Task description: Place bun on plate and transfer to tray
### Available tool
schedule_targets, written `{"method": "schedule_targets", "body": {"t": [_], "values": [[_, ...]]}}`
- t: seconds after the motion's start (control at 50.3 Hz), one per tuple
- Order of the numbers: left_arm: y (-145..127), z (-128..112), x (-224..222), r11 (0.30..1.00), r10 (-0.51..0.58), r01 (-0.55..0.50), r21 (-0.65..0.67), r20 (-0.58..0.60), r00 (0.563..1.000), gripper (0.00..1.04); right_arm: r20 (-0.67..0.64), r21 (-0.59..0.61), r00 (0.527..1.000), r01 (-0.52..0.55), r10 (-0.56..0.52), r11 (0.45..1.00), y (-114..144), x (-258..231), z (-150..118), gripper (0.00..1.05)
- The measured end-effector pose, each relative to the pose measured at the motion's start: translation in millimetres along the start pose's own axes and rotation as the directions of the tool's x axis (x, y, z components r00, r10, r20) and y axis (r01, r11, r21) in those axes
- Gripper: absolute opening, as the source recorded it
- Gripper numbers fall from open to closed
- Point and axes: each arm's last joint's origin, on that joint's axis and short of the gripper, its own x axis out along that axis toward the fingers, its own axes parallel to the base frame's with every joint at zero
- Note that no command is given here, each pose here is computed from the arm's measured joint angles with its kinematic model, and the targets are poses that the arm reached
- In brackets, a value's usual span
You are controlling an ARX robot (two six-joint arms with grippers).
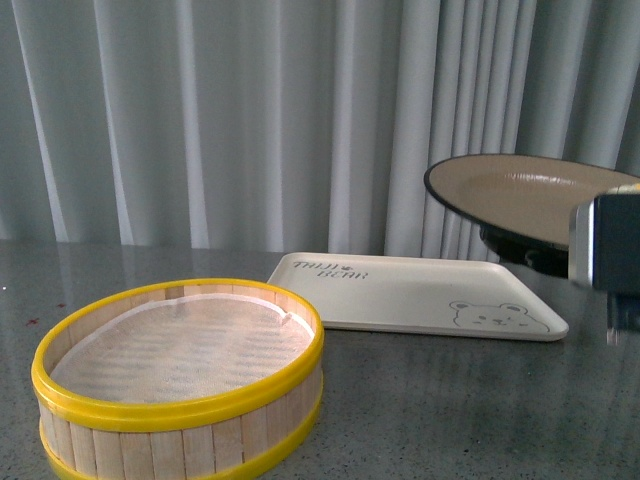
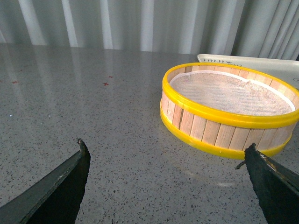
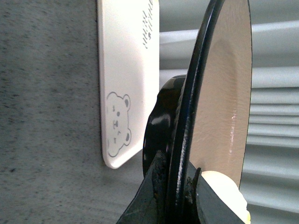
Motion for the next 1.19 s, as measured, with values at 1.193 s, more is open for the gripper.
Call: {"method": "schedule_targets", "body": {"t": [1.193], "values": [[0.0, 0.0, 0.0, 1.000, 0.000, 0.000, 0.000, 0.000, 1.000, 0.98, 0.098, 0.043, 0.955, -0.284, 0.279, 0.958, -29.6, 155.6, -87.1, 0.03]]}}
